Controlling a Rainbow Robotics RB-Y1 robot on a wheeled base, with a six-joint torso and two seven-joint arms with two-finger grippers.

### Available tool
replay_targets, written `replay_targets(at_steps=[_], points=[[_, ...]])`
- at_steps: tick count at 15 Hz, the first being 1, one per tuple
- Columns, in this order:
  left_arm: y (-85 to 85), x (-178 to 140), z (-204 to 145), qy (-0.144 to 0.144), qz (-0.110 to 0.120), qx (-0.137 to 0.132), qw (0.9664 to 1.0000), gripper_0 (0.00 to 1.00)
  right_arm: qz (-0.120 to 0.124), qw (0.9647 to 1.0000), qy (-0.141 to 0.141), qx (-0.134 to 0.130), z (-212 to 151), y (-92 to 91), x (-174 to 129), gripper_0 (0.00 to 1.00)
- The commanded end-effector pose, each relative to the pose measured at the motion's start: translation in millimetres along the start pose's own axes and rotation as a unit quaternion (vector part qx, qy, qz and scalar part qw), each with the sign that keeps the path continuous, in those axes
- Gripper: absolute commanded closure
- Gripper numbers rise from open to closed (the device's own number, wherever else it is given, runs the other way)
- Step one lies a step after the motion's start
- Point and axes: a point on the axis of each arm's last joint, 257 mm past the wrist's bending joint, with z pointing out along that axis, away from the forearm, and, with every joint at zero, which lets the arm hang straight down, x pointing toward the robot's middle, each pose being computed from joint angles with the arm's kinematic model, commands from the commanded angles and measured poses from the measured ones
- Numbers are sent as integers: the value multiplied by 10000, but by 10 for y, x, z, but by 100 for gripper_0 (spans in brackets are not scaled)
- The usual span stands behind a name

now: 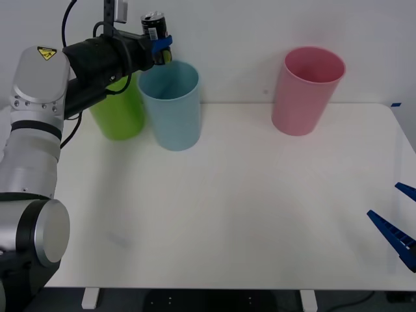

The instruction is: Grasp the object on the table and drop it into the matching bin: aluminum can to the light blue bin, PET bottle to the pink bin.

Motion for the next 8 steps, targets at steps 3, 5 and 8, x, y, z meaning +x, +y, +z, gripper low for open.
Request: replay_targets(at_steps=[3,5,8], points=[[-67,36,33,28,23,54,10000,99,0,10000,0,0,0,0,0,0],[-76,41,37,37,46,63,10000,98,0,10000,0,0,0,0,0,0],[-92,27,39,8,74,88,9999,30,0,10000,0,0,0,0,0,0]])
